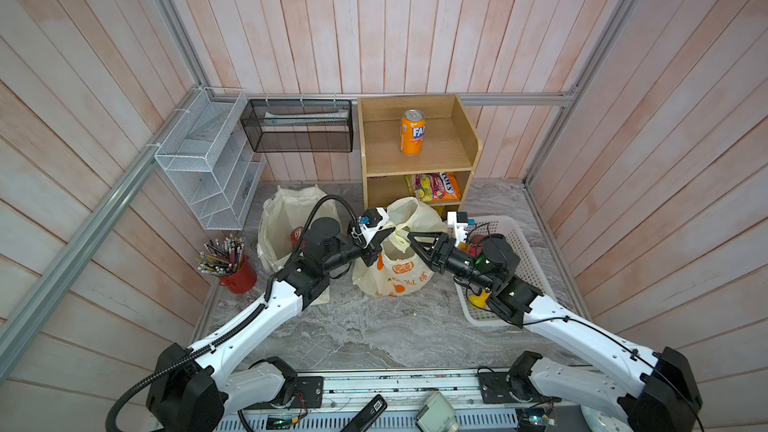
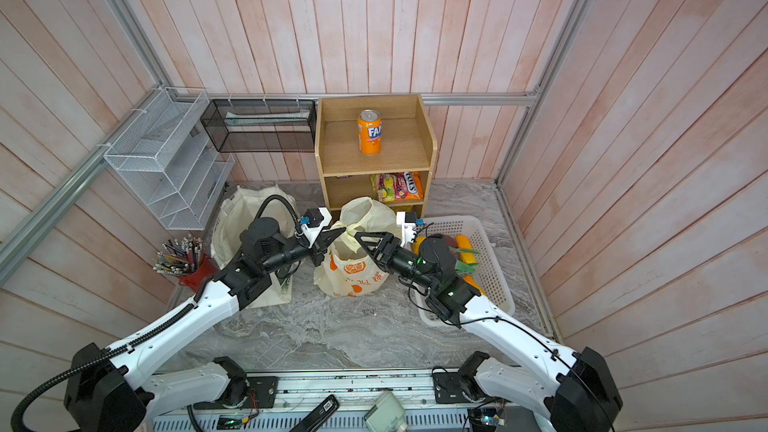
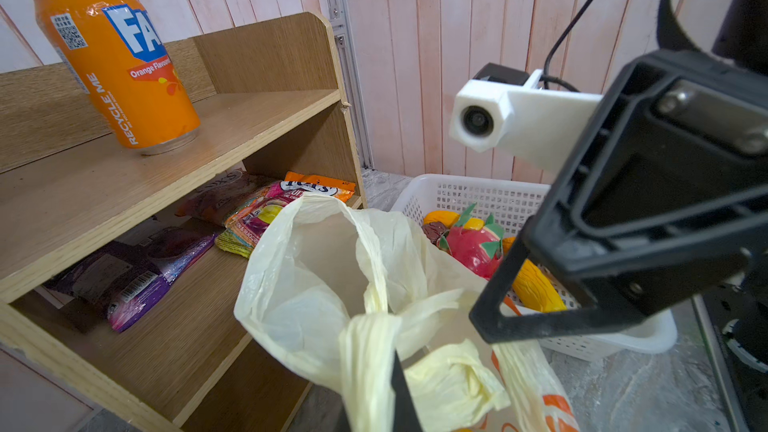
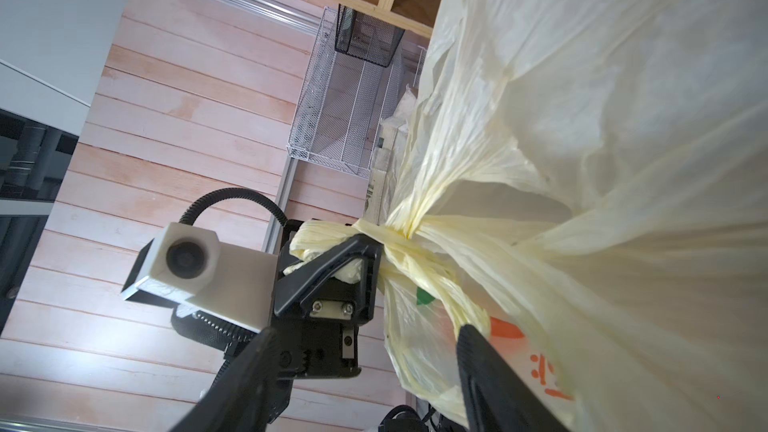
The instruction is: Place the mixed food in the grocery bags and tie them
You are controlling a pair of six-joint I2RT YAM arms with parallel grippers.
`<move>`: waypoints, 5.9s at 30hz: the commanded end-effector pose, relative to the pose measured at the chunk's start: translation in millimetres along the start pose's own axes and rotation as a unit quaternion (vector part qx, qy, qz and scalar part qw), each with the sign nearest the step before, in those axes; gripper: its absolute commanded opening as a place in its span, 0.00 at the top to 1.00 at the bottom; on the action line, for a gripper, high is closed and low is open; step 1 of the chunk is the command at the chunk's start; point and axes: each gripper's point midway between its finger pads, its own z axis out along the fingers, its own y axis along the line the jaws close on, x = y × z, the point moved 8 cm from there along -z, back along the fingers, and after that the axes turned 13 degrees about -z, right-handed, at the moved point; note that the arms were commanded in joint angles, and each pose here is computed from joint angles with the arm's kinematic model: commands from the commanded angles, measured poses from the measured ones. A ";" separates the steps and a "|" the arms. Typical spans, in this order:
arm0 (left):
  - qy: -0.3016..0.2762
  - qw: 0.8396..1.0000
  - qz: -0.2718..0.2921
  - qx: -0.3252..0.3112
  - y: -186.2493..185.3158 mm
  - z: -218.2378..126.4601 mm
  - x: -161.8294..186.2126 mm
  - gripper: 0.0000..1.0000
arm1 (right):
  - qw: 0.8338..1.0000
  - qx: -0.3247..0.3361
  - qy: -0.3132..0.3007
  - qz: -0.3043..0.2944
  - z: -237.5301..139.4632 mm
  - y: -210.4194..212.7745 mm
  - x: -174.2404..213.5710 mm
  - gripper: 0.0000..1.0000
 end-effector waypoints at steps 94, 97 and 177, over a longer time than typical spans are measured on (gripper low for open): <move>-0.043 0.999 0.016 0.023 -16.8 -18.2 31.8 1.00 | 0.997 -0.066 0.003 0.027 -2.8 -21.0 25.6 0.32; -0.044 0.999 0.017 0.026 -17.8 -18.4 30.6 1.00 | 0.997 -0.064 0.002 0.032 2.2 -27.3 29.5 0.32; -0.007 0.998 0.048 0.047 -24.5 -9.4 40.2 1.00 | 0.994 -0.027 0.001 0.106 6.2 -43.0 34.1 0.32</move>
